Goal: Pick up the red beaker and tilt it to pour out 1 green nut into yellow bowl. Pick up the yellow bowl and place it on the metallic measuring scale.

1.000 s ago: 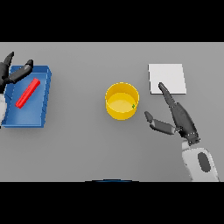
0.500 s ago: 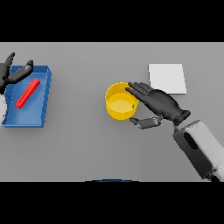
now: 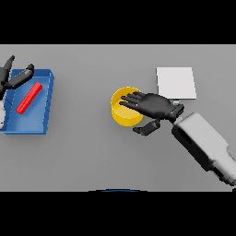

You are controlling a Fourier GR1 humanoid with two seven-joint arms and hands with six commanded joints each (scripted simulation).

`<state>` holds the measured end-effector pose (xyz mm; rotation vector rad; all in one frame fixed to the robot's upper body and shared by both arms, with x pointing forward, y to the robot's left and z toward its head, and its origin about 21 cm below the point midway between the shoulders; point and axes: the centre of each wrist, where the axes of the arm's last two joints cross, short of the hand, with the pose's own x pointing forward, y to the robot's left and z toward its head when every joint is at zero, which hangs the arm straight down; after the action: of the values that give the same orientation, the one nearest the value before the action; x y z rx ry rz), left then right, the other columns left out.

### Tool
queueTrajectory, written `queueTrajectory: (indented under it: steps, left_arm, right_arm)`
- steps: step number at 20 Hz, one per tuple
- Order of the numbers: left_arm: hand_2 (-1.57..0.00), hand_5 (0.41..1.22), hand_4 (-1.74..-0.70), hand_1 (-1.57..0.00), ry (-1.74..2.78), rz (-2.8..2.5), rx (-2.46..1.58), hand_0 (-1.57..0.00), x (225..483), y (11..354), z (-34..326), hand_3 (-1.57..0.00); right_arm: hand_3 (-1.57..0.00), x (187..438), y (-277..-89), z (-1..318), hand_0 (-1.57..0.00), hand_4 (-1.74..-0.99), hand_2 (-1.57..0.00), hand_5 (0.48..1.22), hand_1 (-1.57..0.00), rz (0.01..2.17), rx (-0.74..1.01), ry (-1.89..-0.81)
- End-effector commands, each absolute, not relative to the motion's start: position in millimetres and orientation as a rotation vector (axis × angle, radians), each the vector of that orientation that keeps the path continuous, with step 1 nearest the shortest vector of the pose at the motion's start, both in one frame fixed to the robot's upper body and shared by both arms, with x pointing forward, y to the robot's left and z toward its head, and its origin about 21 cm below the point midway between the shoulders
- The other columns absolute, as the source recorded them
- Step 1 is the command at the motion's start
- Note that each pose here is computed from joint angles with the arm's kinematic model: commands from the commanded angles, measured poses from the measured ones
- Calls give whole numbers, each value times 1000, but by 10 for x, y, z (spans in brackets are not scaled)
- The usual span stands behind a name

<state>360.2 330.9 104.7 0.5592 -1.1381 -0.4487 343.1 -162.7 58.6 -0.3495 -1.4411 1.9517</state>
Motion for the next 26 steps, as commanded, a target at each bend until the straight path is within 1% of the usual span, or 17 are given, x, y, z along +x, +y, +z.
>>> queueTrajectory:
  steps: [1, 3, 6, 11, 13, 14, 15, 16, 17, 18, 19, 20, 21, 23, 24, 25, 26]
  left_arm:
    - [1, 696, -808, 1, -1136, -451, 560, 1, 3620, 3290, 1026, 1]
    - [1, 700, -806, 1, -1140, -452, 567, 1, 3628, 3294, 1041, 1]
    - [1, 703, -801, 1, -1126, -452, 583, 1, 3631, 3394, 1053, 1]
    - [1, 708, -792, 1, -1127, -465, 581, 1, 3639, 3377, 1027, 1]
    - [1, 713, -789, 1, -1131, -463, 581, 1, 3627, 3363, 1033, 1]
    - [1, 714, -789, 1, -1135, -466, 581, 1, 3629, 3371, 1044, 1]
    - [1, 712, -791, 1, -1136, -465, 576, 1, 3622, 3371, 1024, 1]
    - [1, 711, -791, 1, -1135, -468, 575, 1, 3629, 3346, 1033, 1]
    - [1, 710, -789, 1, -1134, -473, 578, 1, 3614, 3333, 1029, 1]
    - [1, 710, -788, 1, -1134, -469, 583, 1, 3633, 3350, 1046, 1]
    - [1, 710, -788, 1, -1133, -469, 577, 1, 3611, 3399, 1018, 1]
    - [1, 707, -787, 1, -1129, -464, 580, 1, 3619, 3382, 1023, 1]
    - [1, 707, -787, 1, -1130, -465, 580, 1, 3644, 3362, 1031, 1]
    - [1, 712, -784, 1, -1129, -468, 590, 1, 3646, 3361, 1064, 1]
    - [1, 711, -784, 1, -1135, -475, 592, 1, 3638, 3388, 1076, 1]
    - [1, 710, -784, 1, -1134, -477, 586, 1, 3637, 3374, 1072, 1]
    - [1, 710, -782, 1, -1132, -482, 584, 1, 3650, 3359, 1074, 1]
  right_arm:
    - [1, 3461, -1569, 581, 1, -1161, 1, 658, 1, 1980, -339, -1418]
    - [1, 3502, -1473, 574, 1, -1162, 1, 667, 1, 2027, -338, -1374]
    - [1, 3545, -1418, 527, 1, -1174, 1, 674, 1, 2090, -319, -1301]
    - [-12, 3594, -1338, 451, 1, -1188, 1, 693, 1, 2117, -325, -1234]
    - [-41, 3638, -1332, 438, 1, -1209, -9, 732, 1, 2112, -339, -1210]
    - [-77, 3645, -1332, 438, 1, -1234, -37, 770, -15, 2108, -341, -1203]
    - [-130, 3645, -1313, 417, -48, -1261, -88, 809, -60, 2110, -344, -1204]
    - [-215, 3627, -1301, 426, -193, -1309, -189, 891, -183, 2120, -329, -1219]
    - [-322, 3635, -1329, 420, -455, -1363, -349, 957, -407, 2117, -326, -1227]
    - [-572, 3624, -1346, 406, -678, -1435, -594, 1010, -640, 2113, -331, -1232]
    - [-679, 3628, -1374, 422, -857, -1492, -789, 1052, -826, 2121, -308, -1243]
    - [-792, 3622, -1376, 433, -999, -1540, -945, 1086, -975, 2128, -293, -1238]
    - [-882, 3616, -1370, 437, -1114, -1578, -1071, 1113, -1094, 2141, -291, -1239]
    - [-1027, 3642, -1360, 458, -1278, -1637, -1187, 1152, -1266, 2138, -271, -1229]
    - [-1066, 3644, -1366, 459, -1337, -1658, -1246, 1166, -1327, 2133, -263, -1223]
    - [-1106, 3631, -1315, 481, -1384, -1674, -1287, 1177, -1376, 2130, -278, -1210]
    - [-1130, 3634, -1333, 488, -1421, -1688, -1323, 1186, -1415, 2125, -271, -1200]
